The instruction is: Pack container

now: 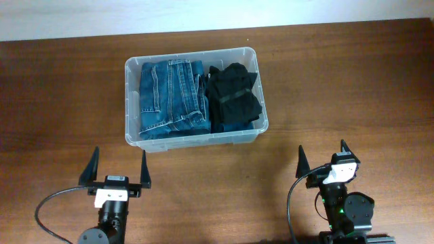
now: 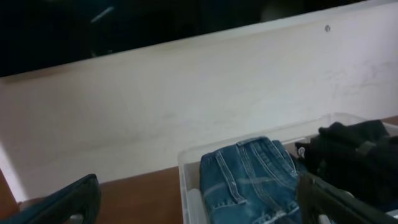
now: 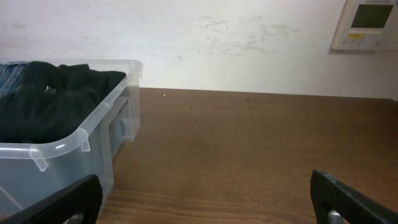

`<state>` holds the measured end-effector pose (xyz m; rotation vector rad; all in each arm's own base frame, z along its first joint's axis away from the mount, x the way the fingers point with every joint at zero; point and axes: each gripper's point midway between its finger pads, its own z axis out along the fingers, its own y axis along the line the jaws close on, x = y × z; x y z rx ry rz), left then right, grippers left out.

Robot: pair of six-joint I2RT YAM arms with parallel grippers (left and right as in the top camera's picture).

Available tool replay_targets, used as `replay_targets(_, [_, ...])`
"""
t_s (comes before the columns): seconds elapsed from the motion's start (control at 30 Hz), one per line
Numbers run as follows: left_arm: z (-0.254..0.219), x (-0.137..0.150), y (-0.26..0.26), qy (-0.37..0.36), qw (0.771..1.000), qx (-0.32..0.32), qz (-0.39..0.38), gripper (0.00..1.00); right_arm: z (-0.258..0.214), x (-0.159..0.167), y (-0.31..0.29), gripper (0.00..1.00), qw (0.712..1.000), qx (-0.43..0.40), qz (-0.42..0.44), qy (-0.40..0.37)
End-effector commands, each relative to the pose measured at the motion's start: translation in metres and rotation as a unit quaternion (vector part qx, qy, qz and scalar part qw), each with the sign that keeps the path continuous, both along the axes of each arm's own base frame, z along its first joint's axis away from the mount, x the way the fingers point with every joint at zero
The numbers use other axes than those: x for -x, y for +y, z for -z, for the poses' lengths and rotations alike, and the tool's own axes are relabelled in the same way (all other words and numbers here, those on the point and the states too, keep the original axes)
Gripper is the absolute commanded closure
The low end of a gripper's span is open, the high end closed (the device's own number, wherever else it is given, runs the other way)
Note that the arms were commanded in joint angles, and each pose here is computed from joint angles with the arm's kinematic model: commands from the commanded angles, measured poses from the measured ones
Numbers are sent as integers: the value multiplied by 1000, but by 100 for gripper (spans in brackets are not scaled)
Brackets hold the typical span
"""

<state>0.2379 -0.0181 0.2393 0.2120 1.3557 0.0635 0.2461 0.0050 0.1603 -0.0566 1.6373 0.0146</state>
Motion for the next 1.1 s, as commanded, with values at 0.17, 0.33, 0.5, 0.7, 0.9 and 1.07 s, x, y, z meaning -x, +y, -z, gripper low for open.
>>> replay_targets(0.17, [42,-6,8,72,997,-1,-25,1,2,0,-3,2,1000,-2,7,1])
replay_targets(0.33, [80,-8,9,134,991,-1,-27,0,2,0,-3,2,1000,-2,8,1])
replay_targets(0.5, [83,-8,17,139,989,0,-49,1,2,0,-3,2,1000,-2,8,1])
replay_targets(0.7, [82,-8,15,137,990,0,-44,1,2,0,-3,2,1000,-2,8,1])
replay_targets(0.9, [82,-8,15,137,990,0,-44,1,2,0,-3,2,1000,-2,8,1])
replay_targets(1.07, [82,-8,15,137,990,0,-44,0,2,0,-3,2,1000,-2,7,1])
